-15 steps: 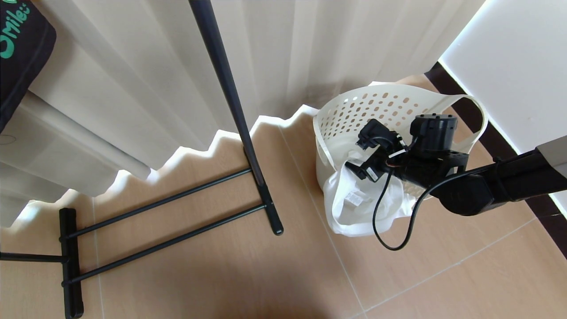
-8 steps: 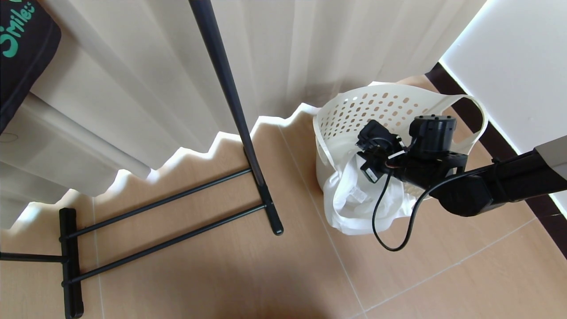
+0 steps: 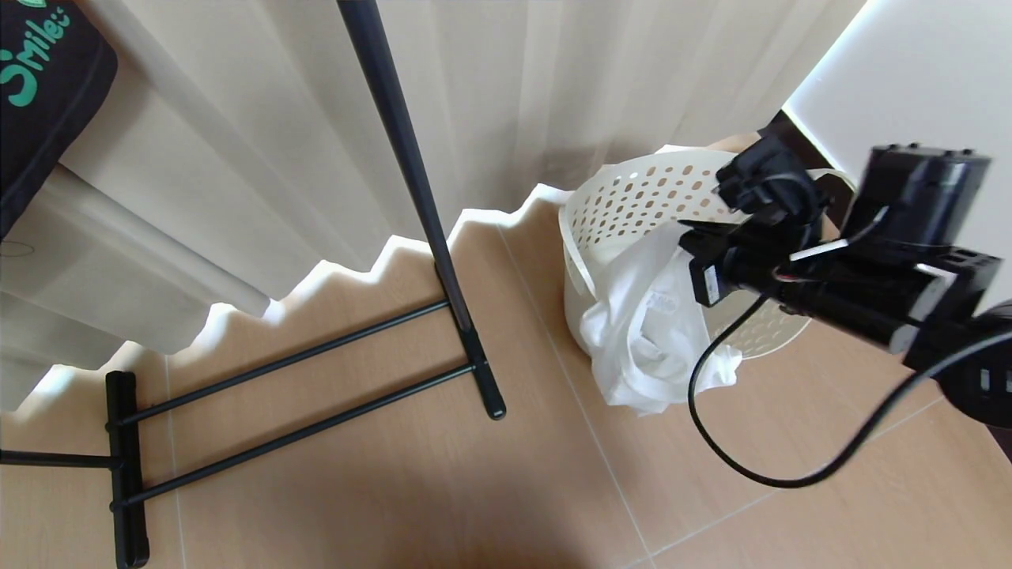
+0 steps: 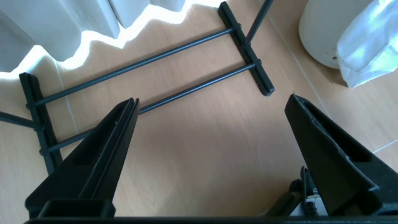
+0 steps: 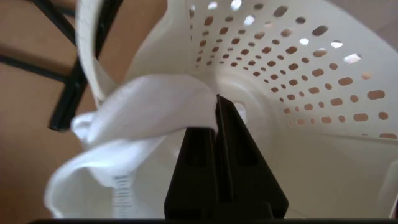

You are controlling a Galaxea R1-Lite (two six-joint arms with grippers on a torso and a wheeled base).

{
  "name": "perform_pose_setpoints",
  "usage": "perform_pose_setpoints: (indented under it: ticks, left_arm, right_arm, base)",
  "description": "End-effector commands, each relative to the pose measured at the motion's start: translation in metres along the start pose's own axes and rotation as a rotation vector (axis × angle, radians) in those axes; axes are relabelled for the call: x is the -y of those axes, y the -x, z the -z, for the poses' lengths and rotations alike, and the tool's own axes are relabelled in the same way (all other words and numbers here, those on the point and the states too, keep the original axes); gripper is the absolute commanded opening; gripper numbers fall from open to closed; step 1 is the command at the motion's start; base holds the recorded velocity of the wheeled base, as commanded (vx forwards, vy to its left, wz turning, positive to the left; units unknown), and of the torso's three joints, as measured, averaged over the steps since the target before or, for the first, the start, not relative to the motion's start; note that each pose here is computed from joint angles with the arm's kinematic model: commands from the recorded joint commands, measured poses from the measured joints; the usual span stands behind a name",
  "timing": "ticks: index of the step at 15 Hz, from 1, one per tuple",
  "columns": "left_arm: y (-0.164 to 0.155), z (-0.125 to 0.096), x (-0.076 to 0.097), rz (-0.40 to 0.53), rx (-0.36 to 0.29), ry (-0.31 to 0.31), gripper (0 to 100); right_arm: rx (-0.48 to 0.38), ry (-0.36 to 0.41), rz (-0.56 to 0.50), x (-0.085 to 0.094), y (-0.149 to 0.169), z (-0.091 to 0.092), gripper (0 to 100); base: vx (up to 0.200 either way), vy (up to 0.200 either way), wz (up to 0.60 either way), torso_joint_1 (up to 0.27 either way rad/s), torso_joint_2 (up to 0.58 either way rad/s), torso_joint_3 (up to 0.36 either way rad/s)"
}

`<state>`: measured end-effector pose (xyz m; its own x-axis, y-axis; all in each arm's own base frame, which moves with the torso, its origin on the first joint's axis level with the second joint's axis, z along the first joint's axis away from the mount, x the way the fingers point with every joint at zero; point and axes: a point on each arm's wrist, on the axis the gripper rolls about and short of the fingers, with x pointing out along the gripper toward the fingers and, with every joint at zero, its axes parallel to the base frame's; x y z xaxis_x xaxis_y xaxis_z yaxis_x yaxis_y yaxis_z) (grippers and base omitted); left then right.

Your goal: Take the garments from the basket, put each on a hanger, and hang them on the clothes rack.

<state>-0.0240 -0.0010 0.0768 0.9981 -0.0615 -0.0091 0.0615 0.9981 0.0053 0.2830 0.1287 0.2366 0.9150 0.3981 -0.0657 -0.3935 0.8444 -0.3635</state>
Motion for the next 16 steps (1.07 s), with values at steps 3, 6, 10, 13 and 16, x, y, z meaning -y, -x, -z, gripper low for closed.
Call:
perform_pose_setpoints:
  ticks: [3, 6, 10, 13, 16]
  left_arm:
    - [0.000, 0.000, 0.000, 0.000, -0.002, 0.000, 100]
    - [0.000, 0.000, 0.000, 0.000, -0.002, -0.002, 100]
    - [0.000, 0.000, 0.000, 0.003, 0.000, -0.008, 100]
    - [0.000, 0.000, 0.000, 0.006, -0.003, -0.009, 100]
    - [0.000, 0.000, 0.000, 0.004, -0.002, -0.008, 100]
  right_arm:
    - [0.363, -0.160, 0.002, -0.010, 0.157, -0.080, 0]
    - [0.298, -0.143, -0.033, -0.011, 0.179, -0.061, 0]
    - [0.294, -0.142, -0.035, -0.011, 0.180, -0.061, 0]
    - [0.289, -0.142, -0.019, -0.009, 0.179, -0.060, 0]
    - [0.272, -0.138, -0.005, -0.008, 0.176, -0.058, 0]
  base:
    - [0.000, 0.000, 0.00, 0.000, 0.00, 0.000]
    - [0.000, 0.000, 0.00, 0.000, 0.00, 0.000]
    - [0.000, 0.000, 0.00, 0.000, 0.00, 0.000]
    - [0.000, 0.000, 0.00, 0.000, 0.00, 0.000]
    - [0.000, 0.000, 0.00, 0.000, 0.00, 0.000]
